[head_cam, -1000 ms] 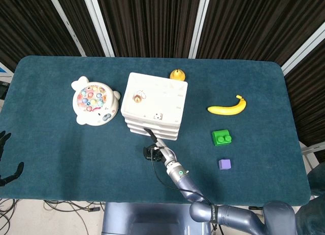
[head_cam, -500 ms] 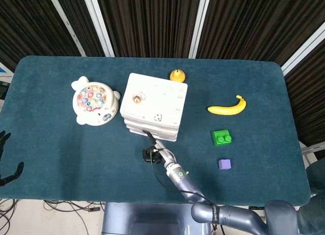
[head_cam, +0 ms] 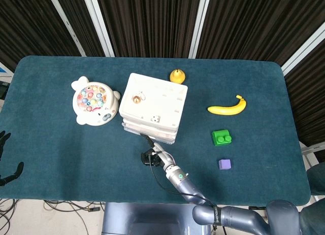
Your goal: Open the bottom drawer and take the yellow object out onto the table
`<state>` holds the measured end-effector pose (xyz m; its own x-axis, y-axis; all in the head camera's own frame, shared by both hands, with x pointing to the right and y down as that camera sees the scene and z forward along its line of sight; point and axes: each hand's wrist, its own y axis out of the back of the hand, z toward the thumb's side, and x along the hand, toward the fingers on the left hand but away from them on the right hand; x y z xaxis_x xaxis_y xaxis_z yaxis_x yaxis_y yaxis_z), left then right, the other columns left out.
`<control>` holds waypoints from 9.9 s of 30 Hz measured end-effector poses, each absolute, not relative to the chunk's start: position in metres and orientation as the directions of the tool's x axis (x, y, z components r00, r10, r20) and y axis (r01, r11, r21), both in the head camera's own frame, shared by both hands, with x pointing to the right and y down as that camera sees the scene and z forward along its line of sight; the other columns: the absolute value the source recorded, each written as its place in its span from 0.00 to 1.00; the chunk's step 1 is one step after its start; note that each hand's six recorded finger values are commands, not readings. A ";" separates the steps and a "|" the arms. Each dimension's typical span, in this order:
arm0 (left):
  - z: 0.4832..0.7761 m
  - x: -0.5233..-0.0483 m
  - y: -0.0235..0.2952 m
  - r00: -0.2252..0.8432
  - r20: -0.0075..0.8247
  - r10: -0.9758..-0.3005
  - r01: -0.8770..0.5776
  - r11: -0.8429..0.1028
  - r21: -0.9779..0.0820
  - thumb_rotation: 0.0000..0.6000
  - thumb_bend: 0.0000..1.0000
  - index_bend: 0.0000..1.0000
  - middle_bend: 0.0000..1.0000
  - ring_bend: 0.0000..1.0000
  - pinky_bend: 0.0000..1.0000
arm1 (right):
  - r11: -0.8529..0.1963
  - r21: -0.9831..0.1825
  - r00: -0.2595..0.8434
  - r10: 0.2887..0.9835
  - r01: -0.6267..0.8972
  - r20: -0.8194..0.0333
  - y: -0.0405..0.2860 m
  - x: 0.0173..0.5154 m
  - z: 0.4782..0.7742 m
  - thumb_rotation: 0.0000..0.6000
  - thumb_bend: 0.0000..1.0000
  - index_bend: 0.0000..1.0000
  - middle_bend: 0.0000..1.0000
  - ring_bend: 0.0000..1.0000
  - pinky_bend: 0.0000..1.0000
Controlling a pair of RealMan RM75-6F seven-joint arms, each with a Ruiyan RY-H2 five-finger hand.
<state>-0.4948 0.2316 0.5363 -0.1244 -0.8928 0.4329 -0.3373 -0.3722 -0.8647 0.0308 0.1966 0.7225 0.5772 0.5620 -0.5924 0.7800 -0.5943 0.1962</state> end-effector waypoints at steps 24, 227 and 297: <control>0.536 -0.495 0.231 -0.126 0.433 -0.892 -0.336 -0.372 -0.865 1.00 0.37 0.03 0.00 0.00 0.00 | -0.618 0.225 0.612 0.533 0.753 -0.584 0.218 0.031 0.712 1.00 0.68 0.00 0.92 0.95 0.97; 0.538 -0.496 0.234 -0.138 0.463 -0.876 -0.337 -0.398 -0.853 1.00 0.37 0.03 0.00 0.00 0.00 | -0.832 -0.198 0.508 0.486 0.518 -0.711 0.213 0.062 0.603 1.00 0.48 0.17 1.00 1.00 1.00; 0.539 -0.497 0.234 -0.139 0.472 -0.870 -0.341 -0.406 -0.848 1.00 0.37 0.03 0.00 0.00 0.00 | -0.778 -0.627 0.193 0.622 0.040 -0.759 0.139 0.019 0.627 1.00 0.24 0.36 1.00 1.00 1.00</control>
